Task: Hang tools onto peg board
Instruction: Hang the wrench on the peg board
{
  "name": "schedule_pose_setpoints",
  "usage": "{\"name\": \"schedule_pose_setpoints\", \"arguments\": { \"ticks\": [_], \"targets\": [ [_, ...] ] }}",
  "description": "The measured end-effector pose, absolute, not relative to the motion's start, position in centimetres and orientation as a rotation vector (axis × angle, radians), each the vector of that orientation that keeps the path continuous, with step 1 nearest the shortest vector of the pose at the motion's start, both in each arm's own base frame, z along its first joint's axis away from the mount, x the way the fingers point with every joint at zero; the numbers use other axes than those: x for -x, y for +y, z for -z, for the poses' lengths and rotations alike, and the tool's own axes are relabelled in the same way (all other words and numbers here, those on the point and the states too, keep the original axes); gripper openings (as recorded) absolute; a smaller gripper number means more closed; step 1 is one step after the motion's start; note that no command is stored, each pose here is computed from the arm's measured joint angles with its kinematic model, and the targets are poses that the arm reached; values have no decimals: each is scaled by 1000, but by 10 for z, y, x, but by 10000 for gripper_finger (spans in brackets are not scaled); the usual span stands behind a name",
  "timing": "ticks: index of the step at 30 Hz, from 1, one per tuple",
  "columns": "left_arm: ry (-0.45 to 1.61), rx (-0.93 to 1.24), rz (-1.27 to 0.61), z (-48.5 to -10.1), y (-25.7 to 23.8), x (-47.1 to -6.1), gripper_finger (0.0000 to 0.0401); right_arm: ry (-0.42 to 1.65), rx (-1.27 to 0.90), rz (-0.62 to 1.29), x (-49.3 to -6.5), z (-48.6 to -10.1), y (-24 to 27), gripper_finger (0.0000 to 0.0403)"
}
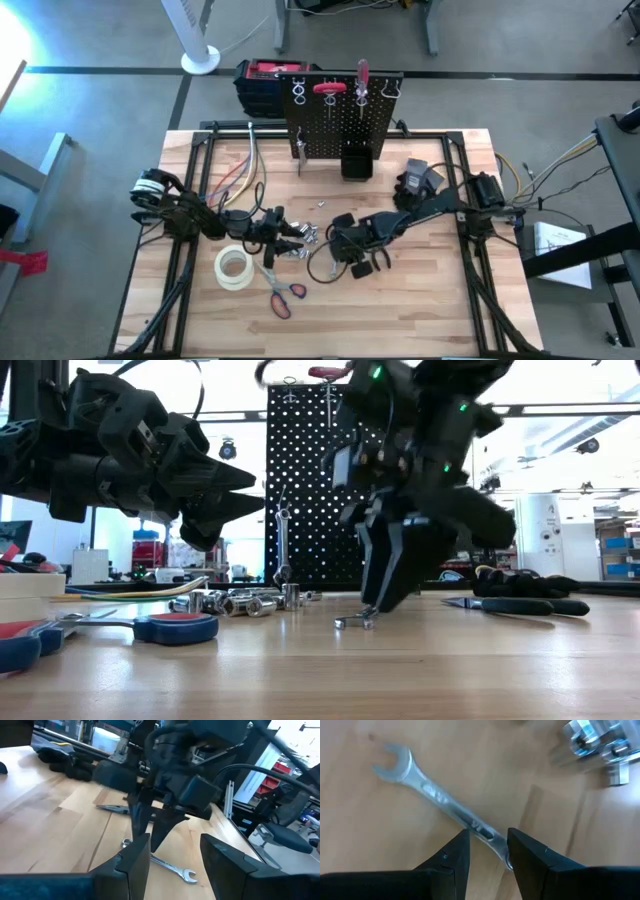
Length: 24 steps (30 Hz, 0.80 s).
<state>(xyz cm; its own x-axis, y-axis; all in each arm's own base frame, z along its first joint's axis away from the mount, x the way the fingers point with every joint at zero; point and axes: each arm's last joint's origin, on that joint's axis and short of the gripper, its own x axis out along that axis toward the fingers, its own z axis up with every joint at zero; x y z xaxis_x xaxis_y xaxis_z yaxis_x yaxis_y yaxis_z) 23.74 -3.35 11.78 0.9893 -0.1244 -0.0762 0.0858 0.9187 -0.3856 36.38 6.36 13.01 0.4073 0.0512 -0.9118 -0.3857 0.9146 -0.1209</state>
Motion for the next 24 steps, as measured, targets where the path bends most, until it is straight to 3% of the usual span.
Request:
{"name": "schedule_pose_setpoints", "arguments": {
  "ticks": [8, 16, 24],
  "targets": [
    [138, 392, 115, -114, -37, -236, 164, 1240, 291, -325, -371, -116, 50, 95],
    [144, 391, 120, -114, -38, -236, 164, 1278, 223, -348, -366, -117, 53, 11],
    [147, 392, 120, -114, -39, -236, 164, 1303, 181, -337, -361, -123, 55, 4]
  ]
}}
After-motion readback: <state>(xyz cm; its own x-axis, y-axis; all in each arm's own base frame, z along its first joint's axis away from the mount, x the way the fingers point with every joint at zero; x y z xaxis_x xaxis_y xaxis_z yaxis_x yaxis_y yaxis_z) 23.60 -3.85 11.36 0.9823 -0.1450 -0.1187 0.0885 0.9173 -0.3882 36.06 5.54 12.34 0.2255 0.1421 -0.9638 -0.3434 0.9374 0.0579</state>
